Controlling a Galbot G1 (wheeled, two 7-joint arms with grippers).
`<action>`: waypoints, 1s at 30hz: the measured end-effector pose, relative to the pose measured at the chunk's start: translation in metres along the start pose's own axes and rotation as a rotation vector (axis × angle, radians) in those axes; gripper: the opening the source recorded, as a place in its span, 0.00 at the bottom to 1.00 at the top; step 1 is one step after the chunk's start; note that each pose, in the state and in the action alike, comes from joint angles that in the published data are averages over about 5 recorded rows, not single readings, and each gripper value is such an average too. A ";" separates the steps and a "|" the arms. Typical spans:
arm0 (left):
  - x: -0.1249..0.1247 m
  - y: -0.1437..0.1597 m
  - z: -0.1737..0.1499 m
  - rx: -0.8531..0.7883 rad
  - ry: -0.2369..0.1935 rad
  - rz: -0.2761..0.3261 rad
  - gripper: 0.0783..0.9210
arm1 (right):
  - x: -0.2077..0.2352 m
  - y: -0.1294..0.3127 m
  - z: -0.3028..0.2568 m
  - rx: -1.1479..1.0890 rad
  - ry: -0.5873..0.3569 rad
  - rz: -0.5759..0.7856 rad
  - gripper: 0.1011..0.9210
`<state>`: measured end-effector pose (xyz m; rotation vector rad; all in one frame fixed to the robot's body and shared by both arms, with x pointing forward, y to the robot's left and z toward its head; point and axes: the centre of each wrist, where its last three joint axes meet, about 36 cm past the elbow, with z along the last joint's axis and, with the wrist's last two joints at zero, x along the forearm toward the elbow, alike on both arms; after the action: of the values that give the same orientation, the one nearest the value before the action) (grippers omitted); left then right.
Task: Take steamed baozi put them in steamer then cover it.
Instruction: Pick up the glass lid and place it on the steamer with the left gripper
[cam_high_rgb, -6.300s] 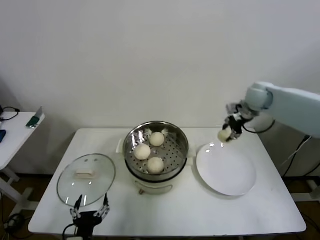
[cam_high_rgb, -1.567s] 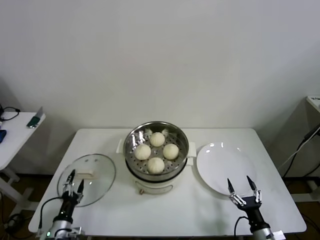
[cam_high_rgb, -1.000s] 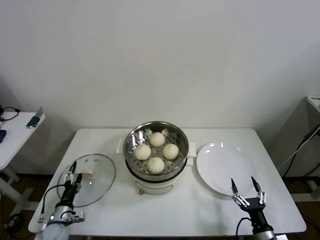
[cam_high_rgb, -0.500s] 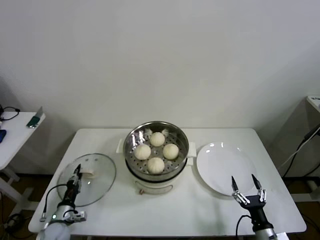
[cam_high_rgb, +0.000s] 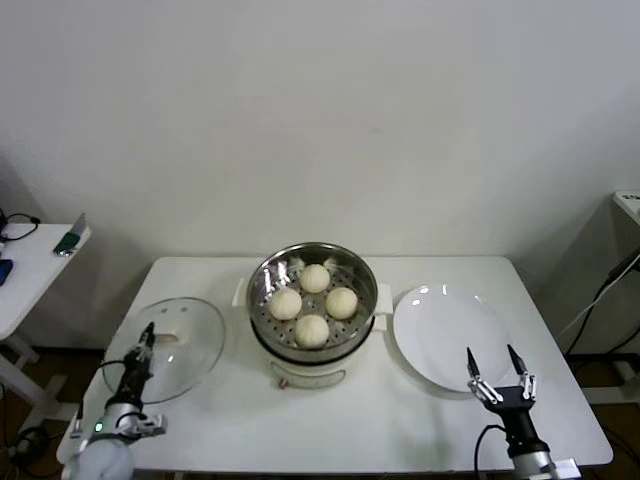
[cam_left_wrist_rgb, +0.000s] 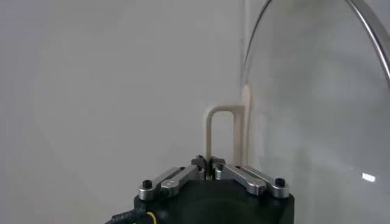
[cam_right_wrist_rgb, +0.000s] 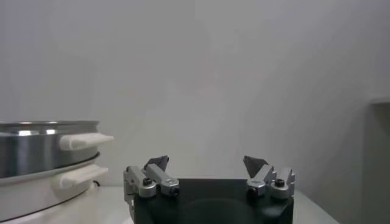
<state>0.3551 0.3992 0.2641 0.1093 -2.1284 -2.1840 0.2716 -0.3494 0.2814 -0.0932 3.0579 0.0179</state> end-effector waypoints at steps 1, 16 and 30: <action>-0.001 0.007 0.000 0.006 0.002 -0.009 0.07 | 0.000 0.000 0.000 0.002 0.000 0.002 0.88; -0.014 0.150 -0.040 0.100 0.026 -0.112 0.07 | -0.008 -0.002 0.002 0.038 0.010 0.023 0.88; -0.009 0.215 -0.159 0.191 0.021 -0.069 0.07 | -0.021 0.002 0.008 0.052 -0.009 0.023 0.88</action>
<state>0.3850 0.2373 0.4746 0.2214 -2.3505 -1.9987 0.2925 -0.3457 0.2755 -0.0547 3.0480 -0.0590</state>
